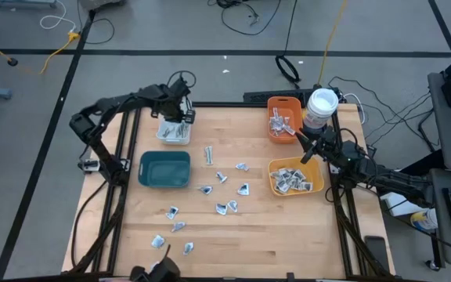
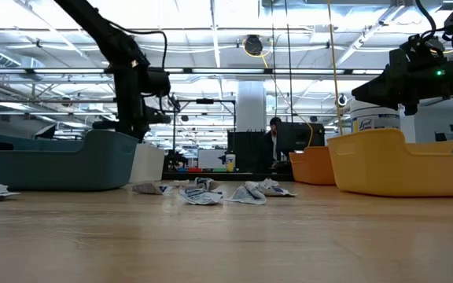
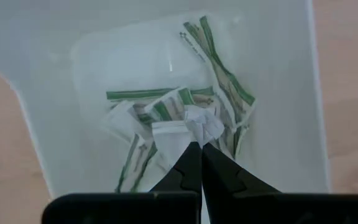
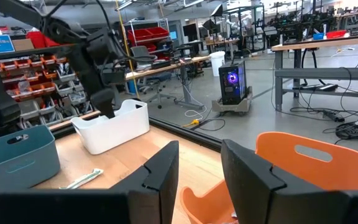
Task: Pick & Place First Aid Supplies
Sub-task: Put the bandage into the white bin
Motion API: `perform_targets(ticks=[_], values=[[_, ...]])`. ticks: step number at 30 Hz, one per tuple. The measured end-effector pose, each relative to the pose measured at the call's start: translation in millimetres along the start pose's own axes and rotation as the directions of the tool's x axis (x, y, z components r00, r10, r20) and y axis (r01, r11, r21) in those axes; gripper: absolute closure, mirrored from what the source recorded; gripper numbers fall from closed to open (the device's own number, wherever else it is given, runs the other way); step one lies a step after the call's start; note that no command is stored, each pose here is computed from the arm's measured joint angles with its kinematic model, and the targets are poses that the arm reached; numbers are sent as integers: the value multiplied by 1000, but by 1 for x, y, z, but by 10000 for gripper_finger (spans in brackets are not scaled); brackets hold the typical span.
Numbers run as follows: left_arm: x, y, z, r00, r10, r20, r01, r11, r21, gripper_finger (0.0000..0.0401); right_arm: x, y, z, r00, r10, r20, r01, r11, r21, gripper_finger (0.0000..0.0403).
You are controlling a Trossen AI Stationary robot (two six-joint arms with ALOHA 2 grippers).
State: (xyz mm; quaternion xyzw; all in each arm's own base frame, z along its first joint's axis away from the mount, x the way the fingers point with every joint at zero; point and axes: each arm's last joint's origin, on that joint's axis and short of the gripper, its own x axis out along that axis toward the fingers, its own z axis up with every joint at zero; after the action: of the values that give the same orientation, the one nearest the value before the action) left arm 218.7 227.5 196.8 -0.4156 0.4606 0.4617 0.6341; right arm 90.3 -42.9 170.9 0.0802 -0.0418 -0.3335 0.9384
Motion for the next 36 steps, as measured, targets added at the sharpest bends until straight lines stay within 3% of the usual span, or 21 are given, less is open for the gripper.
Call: perform_targets(ticks=[9,18,24,36], values=[[4,-2,-3,999,-37,-4,37,999,-12,380,0,0,0,1000,0,0,0,1000,0,287],[3,-3,-3,998,-59,-24,58,998,-31,239,0,0,0,1000,0,0,0,1000,0,286],[-16,-6,8,998,-52,-27,50,994,-93,160,0,0,0,1000,0,0,0,1000,0,287],[-65,-37,5,996,-45,-74,28,976,-216,144,0,0,0,1000,0,0,0,1000,0,287]])
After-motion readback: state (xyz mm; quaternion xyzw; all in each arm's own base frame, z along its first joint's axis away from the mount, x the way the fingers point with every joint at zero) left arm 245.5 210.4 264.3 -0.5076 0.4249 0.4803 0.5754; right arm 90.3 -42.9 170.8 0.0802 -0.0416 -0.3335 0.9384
